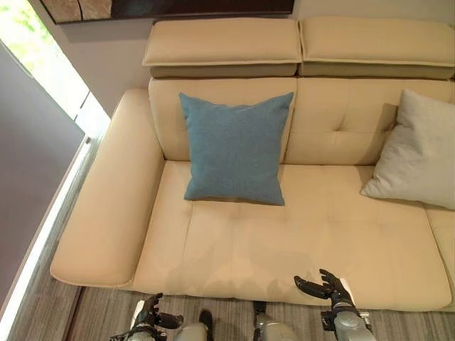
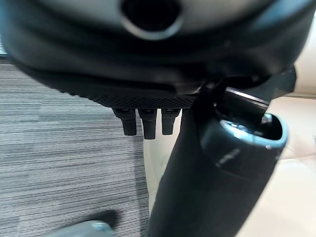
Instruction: Pick up all the scattered cushions and arrange them neatly on the sofa.
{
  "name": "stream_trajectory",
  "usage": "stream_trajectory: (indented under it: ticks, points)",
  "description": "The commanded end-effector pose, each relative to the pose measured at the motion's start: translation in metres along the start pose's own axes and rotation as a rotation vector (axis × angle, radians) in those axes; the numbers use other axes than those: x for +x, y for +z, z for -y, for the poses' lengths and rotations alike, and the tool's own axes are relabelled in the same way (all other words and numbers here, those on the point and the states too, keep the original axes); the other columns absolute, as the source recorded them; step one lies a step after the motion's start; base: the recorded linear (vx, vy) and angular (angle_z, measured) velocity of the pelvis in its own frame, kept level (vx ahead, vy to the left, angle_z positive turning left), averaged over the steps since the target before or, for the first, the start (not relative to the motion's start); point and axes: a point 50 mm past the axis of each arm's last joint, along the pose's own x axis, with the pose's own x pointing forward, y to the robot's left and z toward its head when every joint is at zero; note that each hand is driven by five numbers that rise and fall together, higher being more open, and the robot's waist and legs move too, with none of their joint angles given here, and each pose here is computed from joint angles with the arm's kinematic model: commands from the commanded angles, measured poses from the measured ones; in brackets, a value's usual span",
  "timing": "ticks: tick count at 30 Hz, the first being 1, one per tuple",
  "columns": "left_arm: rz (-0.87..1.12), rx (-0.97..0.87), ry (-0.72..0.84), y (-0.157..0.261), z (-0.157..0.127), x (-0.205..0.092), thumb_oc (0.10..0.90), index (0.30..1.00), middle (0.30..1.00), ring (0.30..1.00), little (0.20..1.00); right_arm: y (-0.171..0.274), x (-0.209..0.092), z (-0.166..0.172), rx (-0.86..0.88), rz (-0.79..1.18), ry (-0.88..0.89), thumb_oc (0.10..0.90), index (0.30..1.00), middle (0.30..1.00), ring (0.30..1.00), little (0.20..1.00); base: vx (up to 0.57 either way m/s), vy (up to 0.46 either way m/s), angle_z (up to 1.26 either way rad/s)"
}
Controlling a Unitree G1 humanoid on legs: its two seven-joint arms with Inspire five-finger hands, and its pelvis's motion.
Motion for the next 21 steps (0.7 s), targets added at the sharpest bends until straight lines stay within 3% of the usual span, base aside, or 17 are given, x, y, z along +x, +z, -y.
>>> stream_trajectory:
  ticks: [1,6,21]
  points:
    - [0.061,0.061,0.054,0.006,-0.009,0.0,0.8,0.9,0.9,0.9,0.9,0.011,0.005,0.016,-0.035,0.055,-0.058,0.8,0.9,0.9,0.9,0.9,-0.22,0.162,0.1]
    - [0.103,0.081,0.062,0.022,-0.006,0.004,0.8,0.9,0.9,0.9,0.9,0.013,0.008,0.007,-0.085,0.035,-0.046,0.8,0.9,0.9,0.9,0.9,-0.28,0.166,0.17]
    - [-0.046,0.157,0.103,-0.009,-0.019,0.004,0.8,0.9,0.9,0.9,0.9,-0.03,-0.002,-0.016,-0.099,-0.164,0.016,0.8,0.9,0.9,0.9,0.9,-0.2,0.043,-0.13]
